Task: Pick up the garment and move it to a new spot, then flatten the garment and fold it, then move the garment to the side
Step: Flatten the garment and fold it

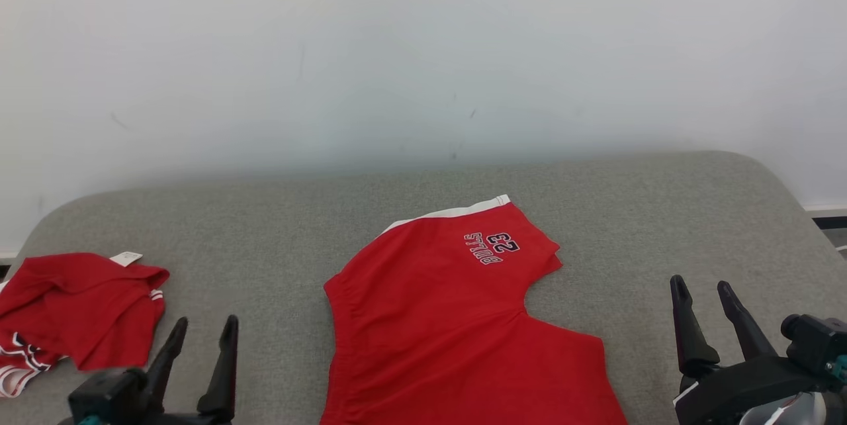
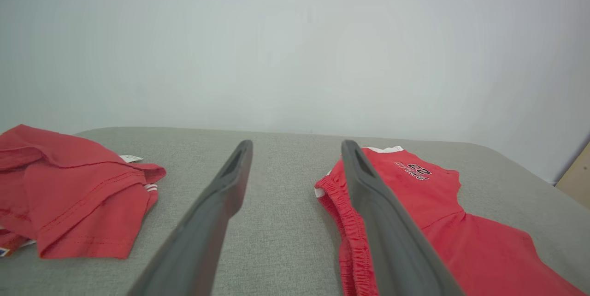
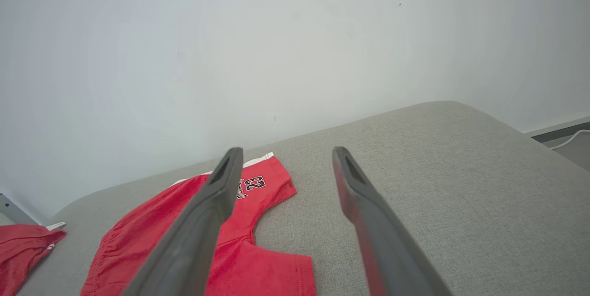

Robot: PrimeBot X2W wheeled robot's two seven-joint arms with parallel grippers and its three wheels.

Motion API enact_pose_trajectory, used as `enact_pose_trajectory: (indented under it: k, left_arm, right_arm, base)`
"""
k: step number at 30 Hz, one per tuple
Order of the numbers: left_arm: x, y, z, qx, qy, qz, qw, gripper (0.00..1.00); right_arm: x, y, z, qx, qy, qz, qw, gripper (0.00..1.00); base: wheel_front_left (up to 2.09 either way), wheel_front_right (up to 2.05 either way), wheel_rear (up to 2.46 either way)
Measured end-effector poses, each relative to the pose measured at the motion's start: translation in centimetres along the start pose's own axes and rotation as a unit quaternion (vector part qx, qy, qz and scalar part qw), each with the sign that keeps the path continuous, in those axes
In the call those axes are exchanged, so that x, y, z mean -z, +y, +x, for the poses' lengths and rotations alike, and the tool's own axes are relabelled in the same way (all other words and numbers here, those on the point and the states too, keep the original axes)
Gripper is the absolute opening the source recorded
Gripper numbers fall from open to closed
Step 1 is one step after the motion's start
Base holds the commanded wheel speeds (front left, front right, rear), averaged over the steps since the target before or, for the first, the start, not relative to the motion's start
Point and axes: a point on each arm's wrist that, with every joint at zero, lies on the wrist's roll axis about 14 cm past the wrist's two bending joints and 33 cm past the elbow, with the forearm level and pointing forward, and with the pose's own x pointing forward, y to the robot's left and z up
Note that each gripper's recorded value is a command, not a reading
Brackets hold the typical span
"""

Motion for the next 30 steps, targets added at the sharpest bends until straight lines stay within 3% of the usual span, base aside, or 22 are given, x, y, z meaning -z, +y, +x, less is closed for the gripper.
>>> enact_pose_trajectory:
  k: [7,18,30]
  left_arm:
    - [2.0,1.7,-1.8,-0.045,0.030,-0.019,0.998,1.00]
    - [2.1,2.3,-3.1,-0.104,0.026,-0.080,0.991,1.00]
    - [2.5,2.6,-3.8,-0.113,0.046,-0.065,0.990,1.00]
  right_arm:
    - [-0.8,0.0,-0.4,0.006,-0.032,0.000,0.999,1.00]
    - [0.9,1.5,-0.3,-0.028,-0.016,-0.002,0.999,1.00]
    - [2.0,2.0,0.0,-0.039,-0.005,-0.003,0.999,1.00]
  base:
    - [0.00,0.00,0.00]
    - [0.00,0.00,0.00]
    - [0.00,0.00,0.00]
